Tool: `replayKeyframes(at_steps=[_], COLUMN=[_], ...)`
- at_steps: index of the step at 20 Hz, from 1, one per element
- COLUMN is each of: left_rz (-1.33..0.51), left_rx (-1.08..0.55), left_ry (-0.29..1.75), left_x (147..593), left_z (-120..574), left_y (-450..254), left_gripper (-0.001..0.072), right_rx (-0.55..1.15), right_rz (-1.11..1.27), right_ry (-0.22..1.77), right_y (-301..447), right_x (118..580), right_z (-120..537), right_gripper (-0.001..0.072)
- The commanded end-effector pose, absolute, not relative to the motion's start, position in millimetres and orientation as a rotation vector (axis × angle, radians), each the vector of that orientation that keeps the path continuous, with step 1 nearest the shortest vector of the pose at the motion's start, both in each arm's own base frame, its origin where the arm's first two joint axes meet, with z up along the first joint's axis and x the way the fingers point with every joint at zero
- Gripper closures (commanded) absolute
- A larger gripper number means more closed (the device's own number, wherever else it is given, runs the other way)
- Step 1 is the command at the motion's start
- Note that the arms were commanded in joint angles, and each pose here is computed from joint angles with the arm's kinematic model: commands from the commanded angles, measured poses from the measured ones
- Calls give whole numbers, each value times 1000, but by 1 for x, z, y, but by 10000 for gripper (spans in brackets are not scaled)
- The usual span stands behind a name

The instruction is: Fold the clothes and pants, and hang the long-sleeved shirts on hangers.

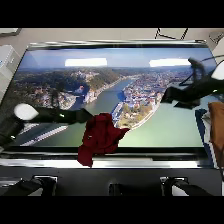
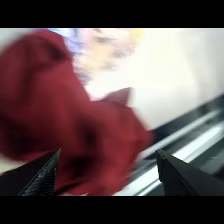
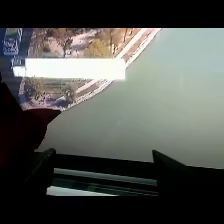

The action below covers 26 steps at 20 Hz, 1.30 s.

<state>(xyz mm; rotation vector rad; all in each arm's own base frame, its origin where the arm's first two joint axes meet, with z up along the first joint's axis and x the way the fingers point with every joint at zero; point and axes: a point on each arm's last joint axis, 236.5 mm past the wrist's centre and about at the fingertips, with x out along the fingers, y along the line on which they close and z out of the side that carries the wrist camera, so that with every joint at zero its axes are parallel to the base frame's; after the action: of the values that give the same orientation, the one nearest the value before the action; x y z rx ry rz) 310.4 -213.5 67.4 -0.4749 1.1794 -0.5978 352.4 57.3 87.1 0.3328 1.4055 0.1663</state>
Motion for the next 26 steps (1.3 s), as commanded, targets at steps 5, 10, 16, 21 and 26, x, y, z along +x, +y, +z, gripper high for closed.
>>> replayKeyframes(at_steps=[5,10,16,21,26], left_rz=[-414,-404,-435,-368,-398], left_rx=[-515,-719,-643,-656,-644], left_ry=[1646,1637,1682,1642,1604], left_x=[197,167,149,159,164], left_z=[-26,-85,-106,-112,-104], left_y=[-120,-169,-193,-197,-199], left_gripper=[-3,-1,83,628,685], right_rx=[621,624,550,554,624], right_rz=[264,275,320,353,396], right_ry=[1586,1668,1657,1701,1654], right_y=[110,131,174,205,250], right_x=[328,309,310,302,308], right_z=[-17,-51,-69,-87,-92], right_gripper=[12,13,3,2,45])
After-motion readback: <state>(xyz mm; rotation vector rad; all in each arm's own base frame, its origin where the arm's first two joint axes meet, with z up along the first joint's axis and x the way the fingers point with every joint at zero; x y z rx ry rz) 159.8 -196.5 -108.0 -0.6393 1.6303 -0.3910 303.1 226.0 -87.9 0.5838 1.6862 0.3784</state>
